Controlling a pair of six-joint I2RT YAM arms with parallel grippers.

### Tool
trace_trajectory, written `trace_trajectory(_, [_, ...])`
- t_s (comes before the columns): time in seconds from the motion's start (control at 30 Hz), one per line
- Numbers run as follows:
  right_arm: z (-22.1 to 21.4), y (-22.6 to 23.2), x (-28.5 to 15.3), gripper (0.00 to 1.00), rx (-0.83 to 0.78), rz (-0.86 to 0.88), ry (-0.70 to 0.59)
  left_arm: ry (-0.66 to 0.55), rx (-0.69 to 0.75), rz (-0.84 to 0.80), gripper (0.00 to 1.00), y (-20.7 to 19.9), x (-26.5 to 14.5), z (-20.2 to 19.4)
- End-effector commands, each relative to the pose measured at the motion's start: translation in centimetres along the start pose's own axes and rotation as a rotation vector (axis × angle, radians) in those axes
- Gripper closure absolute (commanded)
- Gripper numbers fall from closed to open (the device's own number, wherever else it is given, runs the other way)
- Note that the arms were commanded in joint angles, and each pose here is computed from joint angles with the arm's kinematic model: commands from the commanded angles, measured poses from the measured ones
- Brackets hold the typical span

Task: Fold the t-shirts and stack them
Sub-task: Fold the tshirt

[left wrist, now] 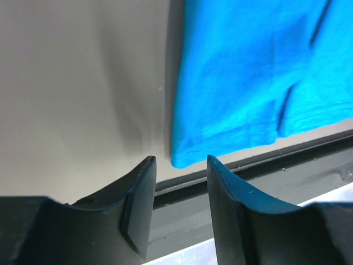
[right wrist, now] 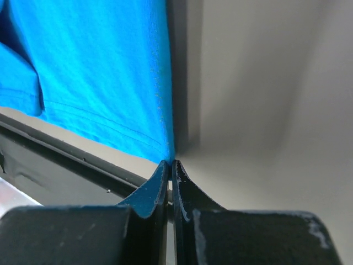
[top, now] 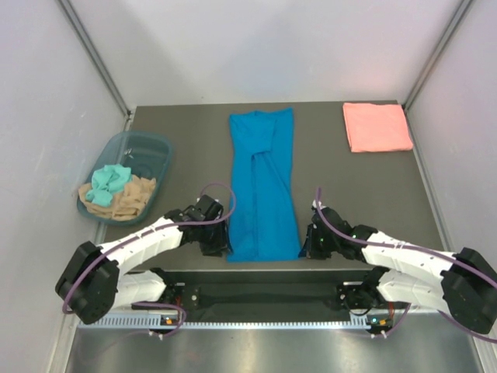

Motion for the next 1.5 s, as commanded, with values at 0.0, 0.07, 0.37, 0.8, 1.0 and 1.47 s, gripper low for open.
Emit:
trace_trajectory(0.0, [-0.3, 0.3, -0.3, 1.00, -0.008, 0.028, 0.007, -0.005, -0.032, -0.021, 0.53, 0.2, 0.6, -0.6])
trace_trajectory(0.07, [-0.3, 0.3, -0.3, 1.00, -0.007, 0.028, 0.003, 0.010, -0.041, -0.002, 0.56, 0.6, 0.9, -1.0])
trace_trajectory(0.37, [0.0, 0.7, -0.8, 1.00, -0.012, 0.033, -0.017, 0.005, -0.047, -0.002, 0.59, 0.4, 0.4, -1.3])
trace_trajectory(0.8, [-0.3, 0.3, -0.8, 1.00, -0.004, 0.048, -0.029, -0.001, -0.051, -0.026, 0.76, 0.4, 1.2, -1.3])
trace_trajectory(1.0, [-0.9, -0.1, -1.4, 1.00, -0.015, 0.032, -0.013, -0.022, -0.060, -0.006, 1.00, 0.1, -0.2, -1.1])
trace_trajectory(1.47, [-1.9, 0.2, -2.1, 1.00, -0.046, 0.012, -0.012, -0.018, -0.006, 0.023, 1.00, -2.0, -1.5, -1.6])
Point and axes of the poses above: each gripper's point midway between its finger pads, its own x axis out along the fingers, its own y axis along the line the jaws close on, z = x × y, the point moved 10 cm from there along -x, back along the fingers, and after that the axes turned 13 degrees about x, right-handed, at the moved point
